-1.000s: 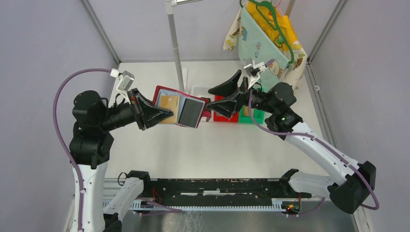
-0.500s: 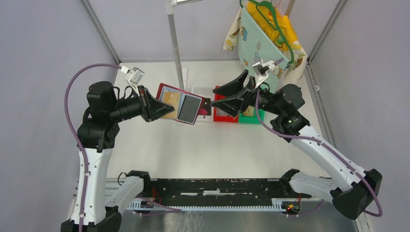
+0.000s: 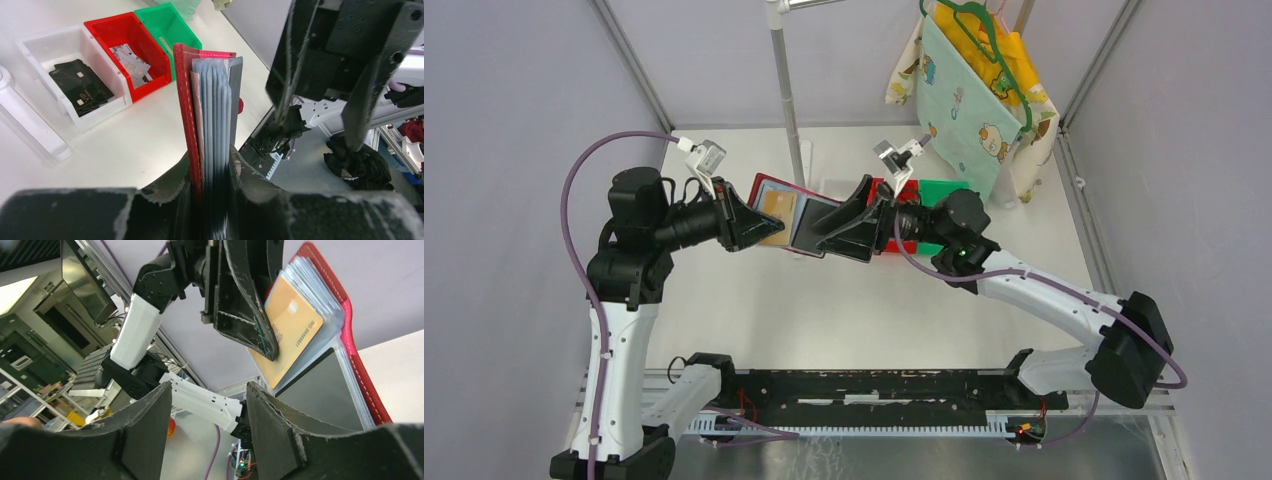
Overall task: Take the credit cards out of the card holder
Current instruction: Remove the credit card from the card holder.
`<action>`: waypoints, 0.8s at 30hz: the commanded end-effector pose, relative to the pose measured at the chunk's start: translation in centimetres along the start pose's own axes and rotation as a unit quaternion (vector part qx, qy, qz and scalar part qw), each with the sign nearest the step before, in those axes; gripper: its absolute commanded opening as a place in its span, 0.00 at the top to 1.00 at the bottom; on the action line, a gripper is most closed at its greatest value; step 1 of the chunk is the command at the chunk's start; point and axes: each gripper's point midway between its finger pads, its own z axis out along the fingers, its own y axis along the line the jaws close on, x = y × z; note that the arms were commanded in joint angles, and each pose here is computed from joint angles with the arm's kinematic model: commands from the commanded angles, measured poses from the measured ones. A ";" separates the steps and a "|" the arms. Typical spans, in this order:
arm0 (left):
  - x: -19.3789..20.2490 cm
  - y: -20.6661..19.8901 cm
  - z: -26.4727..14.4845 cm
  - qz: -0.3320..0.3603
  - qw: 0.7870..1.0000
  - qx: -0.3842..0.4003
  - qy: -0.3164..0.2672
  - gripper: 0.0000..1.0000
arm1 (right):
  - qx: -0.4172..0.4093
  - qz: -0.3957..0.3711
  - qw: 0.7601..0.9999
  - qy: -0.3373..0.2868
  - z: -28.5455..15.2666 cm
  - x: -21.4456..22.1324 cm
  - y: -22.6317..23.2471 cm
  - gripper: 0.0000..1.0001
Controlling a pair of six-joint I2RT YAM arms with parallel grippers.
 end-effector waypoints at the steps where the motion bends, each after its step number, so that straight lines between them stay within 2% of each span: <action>1: -1.0 -1.3 -0.3 0.041 0.999 0.027 -0.017 0.98 | -0.028 0.007 0.999 -0.020 1.2 -0.2 0.5 0.39; 9: -1.3 -4.1 -1.0 0.041 0.995 0.088 -0.019 0.98 | -0.026 0.037 0.999 -0.016 2.3 1.2 -1.0 0.43; 17: -1.3 -6.2 -1.7 0.035 0.990 0.134 -0.016 0.90 | -0.037 0.048 0.998 -0.021 2.9 1.3 -0.8 0.46; 24: -1.1 -7.1 -2.0 0.025 0.987 0.161 -0.006 0.88 | -0.061 0.062 0.996 -0.033 3.5 0.8 -0.2 0.57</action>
